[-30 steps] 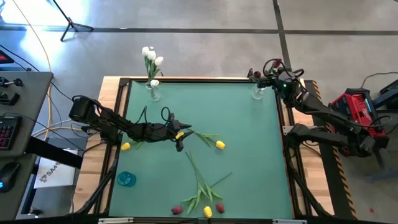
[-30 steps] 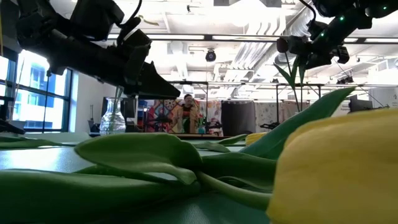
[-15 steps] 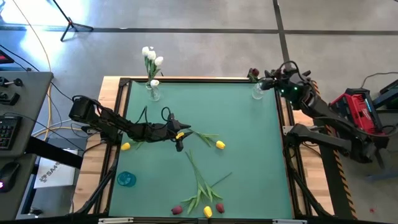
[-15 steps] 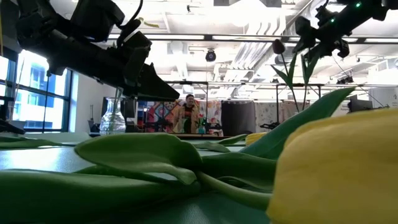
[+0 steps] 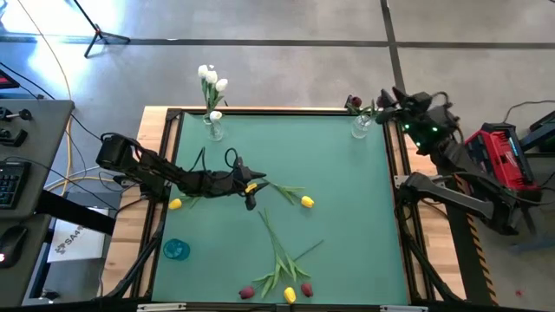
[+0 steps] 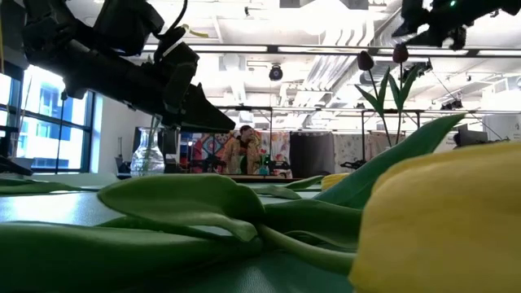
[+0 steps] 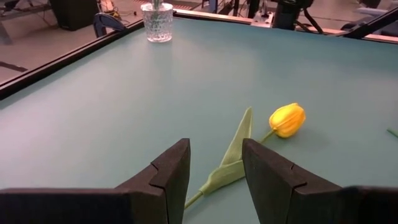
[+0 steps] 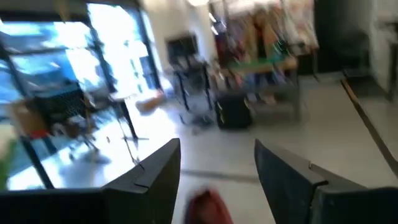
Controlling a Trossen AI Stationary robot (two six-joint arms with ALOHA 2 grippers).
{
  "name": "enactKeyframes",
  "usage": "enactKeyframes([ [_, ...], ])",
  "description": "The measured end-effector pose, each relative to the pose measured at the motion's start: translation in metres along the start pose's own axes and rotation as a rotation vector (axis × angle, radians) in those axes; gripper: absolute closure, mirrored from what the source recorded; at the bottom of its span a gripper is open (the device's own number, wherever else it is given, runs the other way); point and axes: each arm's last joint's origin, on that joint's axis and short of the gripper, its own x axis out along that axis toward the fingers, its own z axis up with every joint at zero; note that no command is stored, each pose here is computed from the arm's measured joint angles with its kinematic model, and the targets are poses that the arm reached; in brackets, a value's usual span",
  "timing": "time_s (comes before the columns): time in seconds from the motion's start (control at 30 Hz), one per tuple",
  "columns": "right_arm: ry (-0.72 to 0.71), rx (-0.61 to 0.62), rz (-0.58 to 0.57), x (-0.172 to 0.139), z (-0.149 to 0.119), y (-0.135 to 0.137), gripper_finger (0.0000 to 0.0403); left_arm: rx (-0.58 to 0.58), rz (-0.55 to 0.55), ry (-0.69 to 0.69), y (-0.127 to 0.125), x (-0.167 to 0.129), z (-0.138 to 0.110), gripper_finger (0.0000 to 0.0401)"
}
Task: Sort flowers into vase by color
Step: Put the red flower into the right transparent vase
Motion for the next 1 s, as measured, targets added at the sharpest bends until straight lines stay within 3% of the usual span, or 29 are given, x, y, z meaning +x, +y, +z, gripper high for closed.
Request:
enactKeyframes([
  [0.13, -0.109, 0.008, 0.156, -0.011, 0.014, 0.002, 0.021, -0.001, 0.0, 0.0, 0.0, 0.0, 0.0, 0.0268],
  [0.23, -0.134, -0.011, 0.408, -0.016, 0.019, 0.008, 0.021, 0.013, 0.002, 0.002, 0.001, 0.0, 0.0, 0.0268],
  [0.33, -0.057, -0.013, 0.679, -0.014, 0.011, 0.017, 0.021, 0.079, 0.014, 0.024, 0.004, 0.001, -0.002, 0.0268],
  [0.4, 0.056, 0.025, 0.801, -0.009, -0.003, 0.024, 0.021, 0.092, 0.022, 0.033, 0.007, 0.003, -0.002, 0.0268],
  [0.53, 0.206, 0.042, 0.887, -0.001, -0.034, 0.036, 0.021, 0.09, -0.084, 0.05, 0.011, 0.005, -0.002, 0.0268],
  [0.6, 0.214, 0.033, 0.894, 0.001, -0.044, 0.043, 0.021, 0.127, -0.121, 0.077, 0.013, 0.006, -0.004, 0.0268],
  [0.7, 0.175, 0.031, 0.954, 0.002, -0.051, 0.056, 0.021, 0.156, -0.106, 0.16, 0.019, 0.006, -0.011, 0.0268],
  [1.0, 0.172, -0.008, 1.147, -0.01, -0.066, 0.096, 0.021, 0.066, -0.044, 0.344, 0.027, 0.003, -0.028, 0.0268],
])
